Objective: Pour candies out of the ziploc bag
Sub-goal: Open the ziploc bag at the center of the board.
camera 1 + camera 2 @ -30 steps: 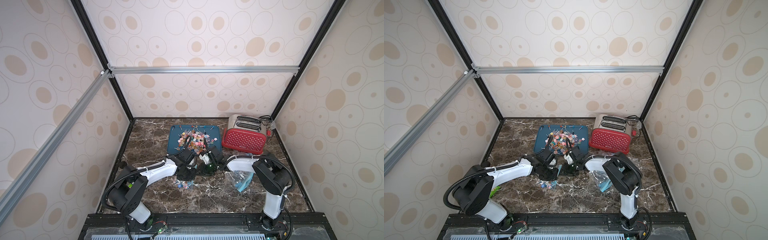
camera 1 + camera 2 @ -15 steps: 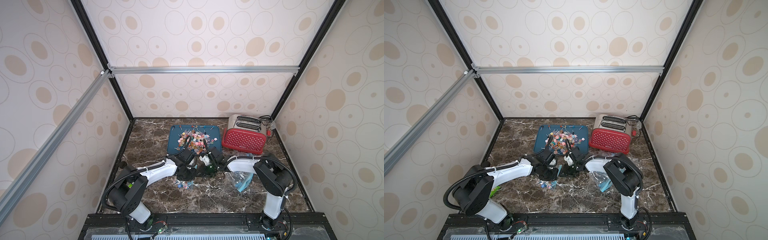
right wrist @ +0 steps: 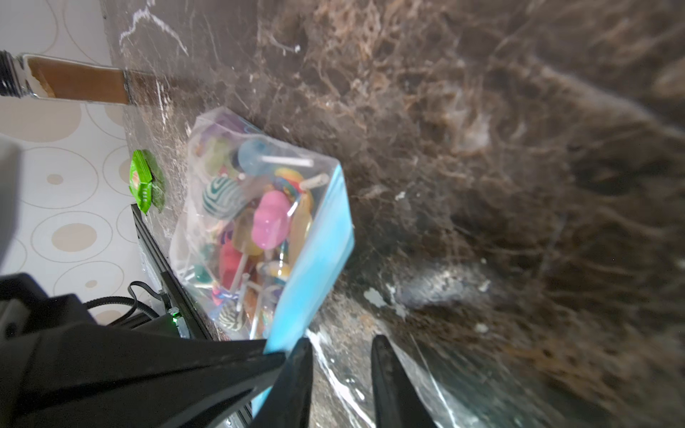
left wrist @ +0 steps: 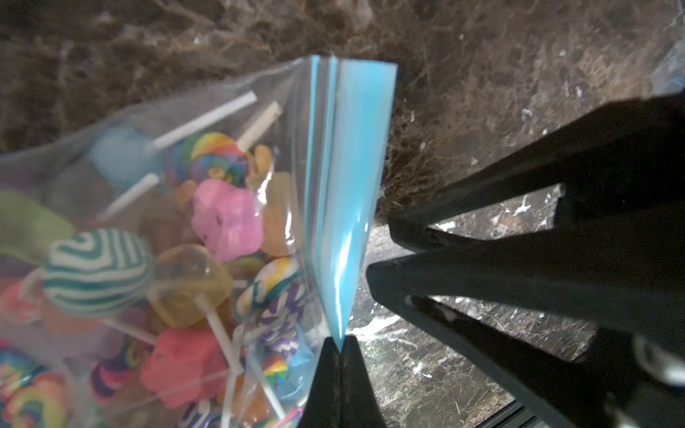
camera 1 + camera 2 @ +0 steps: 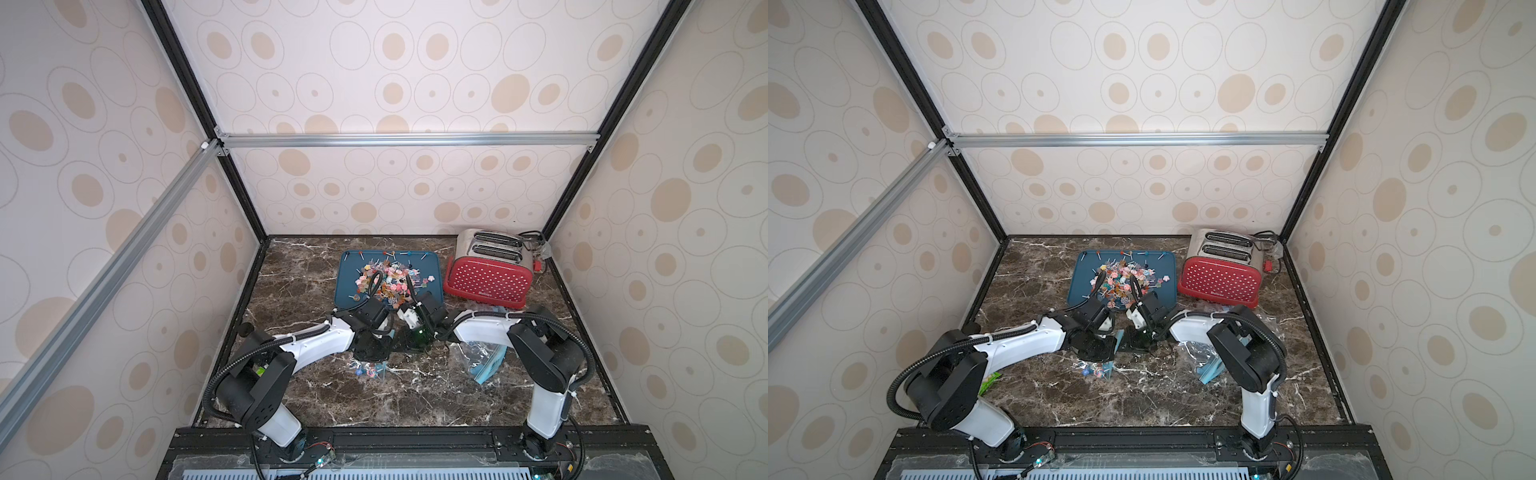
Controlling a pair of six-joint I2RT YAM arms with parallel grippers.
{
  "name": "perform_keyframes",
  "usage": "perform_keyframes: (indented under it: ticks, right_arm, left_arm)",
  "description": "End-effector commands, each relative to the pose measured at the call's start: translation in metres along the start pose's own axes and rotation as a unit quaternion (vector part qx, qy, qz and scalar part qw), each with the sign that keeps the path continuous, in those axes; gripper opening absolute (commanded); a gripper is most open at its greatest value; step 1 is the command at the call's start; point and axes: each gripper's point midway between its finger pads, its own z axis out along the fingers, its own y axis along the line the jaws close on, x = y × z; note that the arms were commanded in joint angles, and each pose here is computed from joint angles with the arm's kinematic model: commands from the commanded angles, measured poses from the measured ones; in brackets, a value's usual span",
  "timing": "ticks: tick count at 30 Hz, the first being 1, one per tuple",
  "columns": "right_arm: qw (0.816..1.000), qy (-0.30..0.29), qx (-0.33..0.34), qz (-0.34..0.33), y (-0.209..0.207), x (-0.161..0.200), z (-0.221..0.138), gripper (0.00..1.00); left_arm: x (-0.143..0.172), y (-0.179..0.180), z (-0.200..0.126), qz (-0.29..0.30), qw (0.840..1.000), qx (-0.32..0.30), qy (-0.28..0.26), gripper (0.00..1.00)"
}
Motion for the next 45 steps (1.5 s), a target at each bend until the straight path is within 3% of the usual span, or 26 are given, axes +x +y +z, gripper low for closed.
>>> perform_keyframes:
  ticks: [1, 45]
  right_arm:
    - [1.0, -0.004, -0.004, -0.007, 0.007, -0.0033, 0.002, 0.29]
    - [1.0, 0.006, -0.006, -0.004, 0.0067, -0.0013, 0.0094, 0.3]
  left_arm:
    - [0.0006, -0.0022, -0.0015, 0.0, 1.0, 0.002, -0.002, 0.0]
    - [0.0011, -0.0024, -0.0018, 0.002, 1.0, 0.002, -0.001, 0.0]
